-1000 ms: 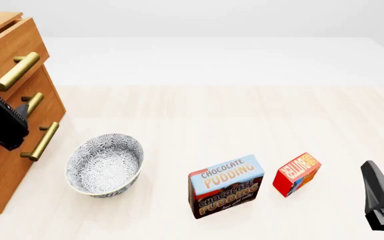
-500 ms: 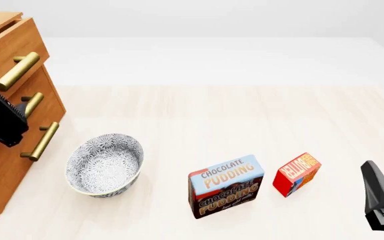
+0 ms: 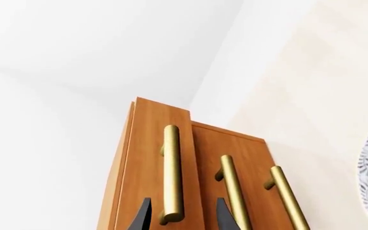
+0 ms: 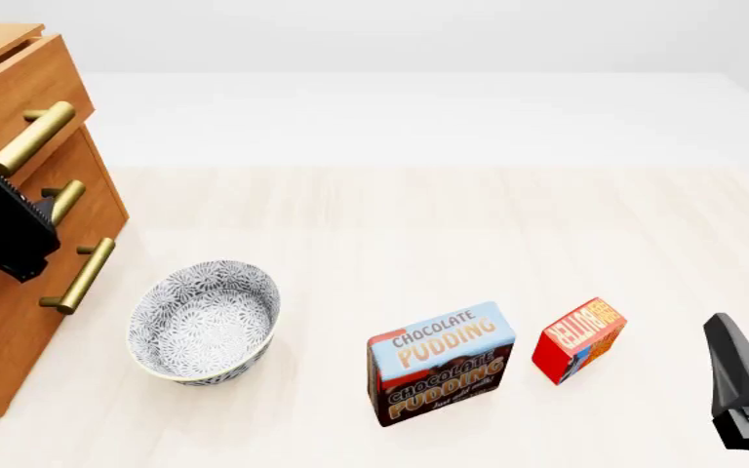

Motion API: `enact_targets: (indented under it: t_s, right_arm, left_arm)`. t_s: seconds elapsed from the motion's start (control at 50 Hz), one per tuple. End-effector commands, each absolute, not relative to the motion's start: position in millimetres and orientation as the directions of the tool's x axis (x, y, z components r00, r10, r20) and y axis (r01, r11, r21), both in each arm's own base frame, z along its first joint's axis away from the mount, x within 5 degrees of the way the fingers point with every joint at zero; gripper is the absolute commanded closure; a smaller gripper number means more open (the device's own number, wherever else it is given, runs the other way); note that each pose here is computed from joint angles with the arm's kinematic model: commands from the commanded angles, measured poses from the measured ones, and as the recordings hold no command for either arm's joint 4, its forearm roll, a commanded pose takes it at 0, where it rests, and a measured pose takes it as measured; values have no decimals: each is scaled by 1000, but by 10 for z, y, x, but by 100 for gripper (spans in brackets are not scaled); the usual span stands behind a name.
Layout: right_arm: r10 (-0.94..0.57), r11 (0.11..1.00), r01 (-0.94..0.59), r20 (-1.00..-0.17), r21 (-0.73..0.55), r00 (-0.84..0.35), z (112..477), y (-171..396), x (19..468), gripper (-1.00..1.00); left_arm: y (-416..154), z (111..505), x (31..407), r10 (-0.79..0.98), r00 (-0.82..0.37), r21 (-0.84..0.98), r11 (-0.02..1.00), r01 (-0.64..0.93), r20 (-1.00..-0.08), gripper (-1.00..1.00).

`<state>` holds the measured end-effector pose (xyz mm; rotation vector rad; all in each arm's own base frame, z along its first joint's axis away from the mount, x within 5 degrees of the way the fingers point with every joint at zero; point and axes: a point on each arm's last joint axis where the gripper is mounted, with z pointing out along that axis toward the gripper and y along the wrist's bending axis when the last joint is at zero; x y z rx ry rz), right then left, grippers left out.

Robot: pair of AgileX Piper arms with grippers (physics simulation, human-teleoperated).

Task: Put the butter at the back in the top drawer of the cabinet and close it.

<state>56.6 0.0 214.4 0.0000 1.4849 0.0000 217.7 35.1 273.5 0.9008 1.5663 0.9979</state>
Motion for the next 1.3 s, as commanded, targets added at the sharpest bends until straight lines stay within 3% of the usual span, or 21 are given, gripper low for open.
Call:
enact_targets:
  t_s: [0.02,0.08,0.1,1.3]
  right_arm:
    - [0,1000,0,-996,0,86,2144,0,566,-100]
    - [0,1000,0,-996,0,86,2144,0,566,-100]
    - [0,1000,0,-996,0,86,2144,0,566,-100]
    - [0,1000,0,-996,0,86,2144,0,566,-100]
  left_arm:
    - [379,2713,2197,907,-207,921,385,61,-365,-100]
    - [384,2724,2193,906,-209,920,388,59,-368,-100]
    - [381,2725,2193,907,-208,921,386,59,-367,100]
    - [255,2610,2132,899,-182,899,422,118,-398,100]
